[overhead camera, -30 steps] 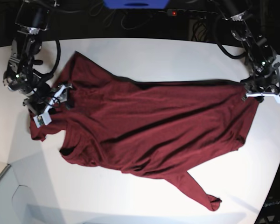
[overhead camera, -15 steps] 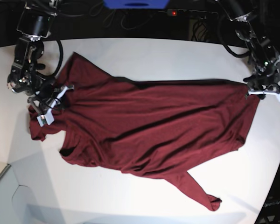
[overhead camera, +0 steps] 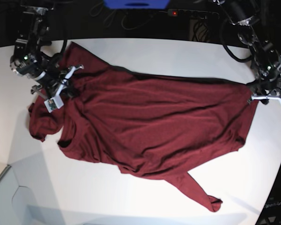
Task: Layout the t-shirt on the table in an organized manner, then fold the t-shirt properly
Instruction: 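Regrasp the shirt's corner with the right gripper while left holds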
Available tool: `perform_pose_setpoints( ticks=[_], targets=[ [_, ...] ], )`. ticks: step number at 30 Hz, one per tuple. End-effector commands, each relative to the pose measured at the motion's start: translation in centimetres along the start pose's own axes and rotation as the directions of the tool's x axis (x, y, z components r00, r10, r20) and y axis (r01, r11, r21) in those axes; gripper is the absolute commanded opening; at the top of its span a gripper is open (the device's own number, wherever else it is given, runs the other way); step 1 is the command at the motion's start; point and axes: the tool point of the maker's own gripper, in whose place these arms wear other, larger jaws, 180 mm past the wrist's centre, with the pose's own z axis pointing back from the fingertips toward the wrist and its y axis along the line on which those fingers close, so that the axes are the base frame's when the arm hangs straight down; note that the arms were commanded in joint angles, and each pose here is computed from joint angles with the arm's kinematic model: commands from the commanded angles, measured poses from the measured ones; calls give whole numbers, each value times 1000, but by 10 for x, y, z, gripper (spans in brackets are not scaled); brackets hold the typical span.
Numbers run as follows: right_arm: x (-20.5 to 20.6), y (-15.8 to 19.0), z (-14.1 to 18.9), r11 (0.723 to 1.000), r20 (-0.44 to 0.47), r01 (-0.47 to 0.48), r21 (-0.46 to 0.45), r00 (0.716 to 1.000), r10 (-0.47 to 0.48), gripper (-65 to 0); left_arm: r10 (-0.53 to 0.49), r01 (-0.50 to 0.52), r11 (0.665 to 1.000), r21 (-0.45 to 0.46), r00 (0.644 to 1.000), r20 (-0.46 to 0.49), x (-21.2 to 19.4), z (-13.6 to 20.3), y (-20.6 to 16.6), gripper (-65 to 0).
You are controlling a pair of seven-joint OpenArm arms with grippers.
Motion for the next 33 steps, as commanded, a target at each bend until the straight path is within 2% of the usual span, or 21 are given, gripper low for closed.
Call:
perform_pose_setpoints(
  ticks=[1, 6, 13, 18, 23, 29, 33],
  targets=[
    [6, -5, 2, 1000, 25, -8, -6, 1000, 8, -650, -6, 6, 1000, -9, 998, 65, 22, 2, -3, -402],
    [-4, -4, -3, 1000, -2, 11, 6, 1000, -11, -650, -12, 14, 1000, -17, 992, 122, 41, 15, -5, -402],
    [-8, -2, 7, 1000, -4, -13, 0, 1000, 13, -650, -42, 41, 999, 5, 994, 105, 36, 14, 7, -399],
    [-15, 18, 4, 998, -27, -41, 50, 999, 43, -650, -45, 44, 999, 10, 995, 87, 30, 10, 9, -399],
    [-17, 18, 4, 998, -32, -37, 49, 999, 38, -650, -48, 48, 999, 4, 995, 90, 31, 11, 7, -399],
    [-16, 10, 6, 998, -34, -52, 36, 998, 53, -650, -97, 97, 995, 3, 995, 37, 6, 16, 12, -398],
    [-15, 11, 6, 998, -32, -52, 38, 998, 53, -650, -92, 93, 995, 20, 996, -8, -10, 10, 21, -398]
  ],
)
